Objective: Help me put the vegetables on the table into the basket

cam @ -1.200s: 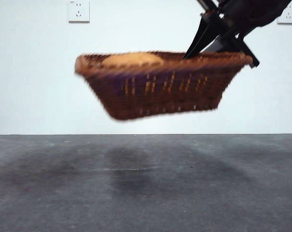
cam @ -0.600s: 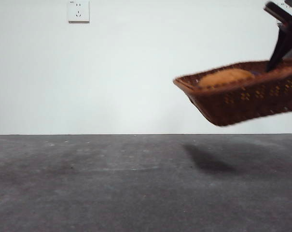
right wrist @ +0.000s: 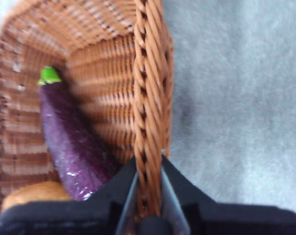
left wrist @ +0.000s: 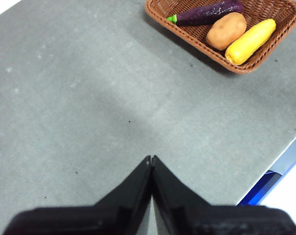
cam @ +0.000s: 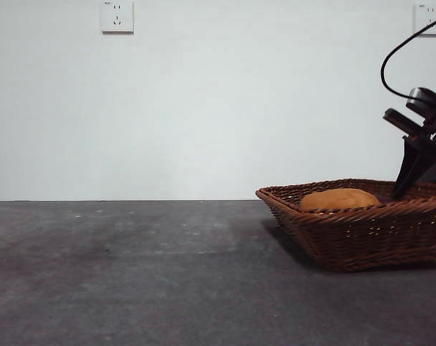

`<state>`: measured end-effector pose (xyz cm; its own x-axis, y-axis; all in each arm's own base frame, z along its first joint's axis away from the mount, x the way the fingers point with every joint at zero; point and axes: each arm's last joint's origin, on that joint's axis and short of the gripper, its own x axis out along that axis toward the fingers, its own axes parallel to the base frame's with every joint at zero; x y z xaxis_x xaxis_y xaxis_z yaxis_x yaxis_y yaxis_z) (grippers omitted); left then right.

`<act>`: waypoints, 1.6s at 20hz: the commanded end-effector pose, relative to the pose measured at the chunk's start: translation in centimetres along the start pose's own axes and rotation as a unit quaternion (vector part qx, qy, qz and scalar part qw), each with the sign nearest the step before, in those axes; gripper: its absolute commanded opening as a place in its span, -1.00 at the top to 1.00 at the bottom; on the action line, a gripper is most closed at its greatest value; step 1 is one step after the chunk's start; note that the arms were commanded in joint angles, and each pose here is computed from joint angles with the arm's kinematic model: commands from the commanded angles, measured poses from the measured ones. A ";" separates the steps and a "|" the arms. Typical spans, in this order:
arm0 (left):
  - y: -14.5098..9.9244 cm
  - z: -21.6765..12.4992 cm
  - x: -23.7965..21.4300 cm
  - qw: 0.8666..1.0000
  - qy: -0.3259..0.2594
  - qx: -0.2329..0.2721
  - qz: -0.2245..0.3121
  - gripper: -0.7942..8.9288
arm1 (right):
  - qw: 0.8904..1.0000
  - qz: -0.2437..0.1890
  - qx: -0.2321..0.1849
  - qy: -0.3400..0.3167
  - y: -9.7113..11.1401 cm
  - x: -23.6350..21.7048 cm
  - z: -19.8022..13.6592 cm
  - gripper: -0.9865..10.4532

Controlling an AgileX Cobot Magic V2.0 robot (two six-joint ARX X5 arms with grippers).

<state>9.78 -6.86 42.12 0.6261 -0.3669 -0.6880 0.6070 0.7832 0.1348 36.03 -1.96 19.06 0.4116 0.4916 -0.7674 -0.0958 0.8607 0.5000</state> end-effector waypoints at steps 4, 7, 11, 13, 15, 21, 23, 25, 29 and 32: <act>0.0 0.5 1.1 1.000 0.015 -0.005 -0.001 0.85 | 0.999 -0.017 0.014 0.036 -0.8 1.3 -0.7 0.85; 0.0 0.6 1.3 1.000 0.016 -0.003 -0.001 0.85 | 0.999 -0.021 0.024 0.043 -0.8 1.3 -0.8 0.85; 0.0 0.6 1.3 1.000 0.016 -0.003 -0.001 0.85 | 0.997 -0.032 0.030 0.058 -0.9 1.3 -1.1 0.81; 0.0 0.6 1.3 1.000 0.017 -0.003 -0.001 0.85 | 0.998 -0.032 0.028 0.056 -0.8 1.3 -1.1 0.58; 0.0 0.5 1.3 1.000 0.022 -0.002 -0.002 0.85 | 0.998 -0.027 0.022 0.044 -0.4 0.7 -0.8 0.43; 0.0 0.4 1.3 1.000 0.023 0.000 -0.002 0.85 | 0.998 -0.032 -0.030 -0.045 4.8 -7.8 1.1 0.44; 0.0 0.5 1.3 1.000 0.021 0.006 -0.002 0.85 | 0.997 0.004 -0.059 -0.058 7.9 -12.4 -0.4 0.46; 0.0 0.6 1.3 1.000 0.016 0.011 -0.001 0.85 | 0.993 0.020 -0.097 -0.063 11.0 -16.7 -3.1 0.69; 0.0 0.6 1.3 1.000 0.016 0.013 -0.002 0.85 | 0.988 0.026 -0.138 -0.065 14.5 -22.2 -8.4 0.79; 0.0 0.6 1.3 1.000 0.016 0.014 -0.002 0.85 | 0.983 0.033 -0.165 -0.068 16.0 -24.6 -11.9 0.85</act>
<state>10.83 -7.62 41.73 0.6062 -0.3520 -0.7132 0.6187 0.7721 0.1449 13.62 1.22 41.08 0.5146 0.5388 -0.6670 -0.3843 0.8403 0.3823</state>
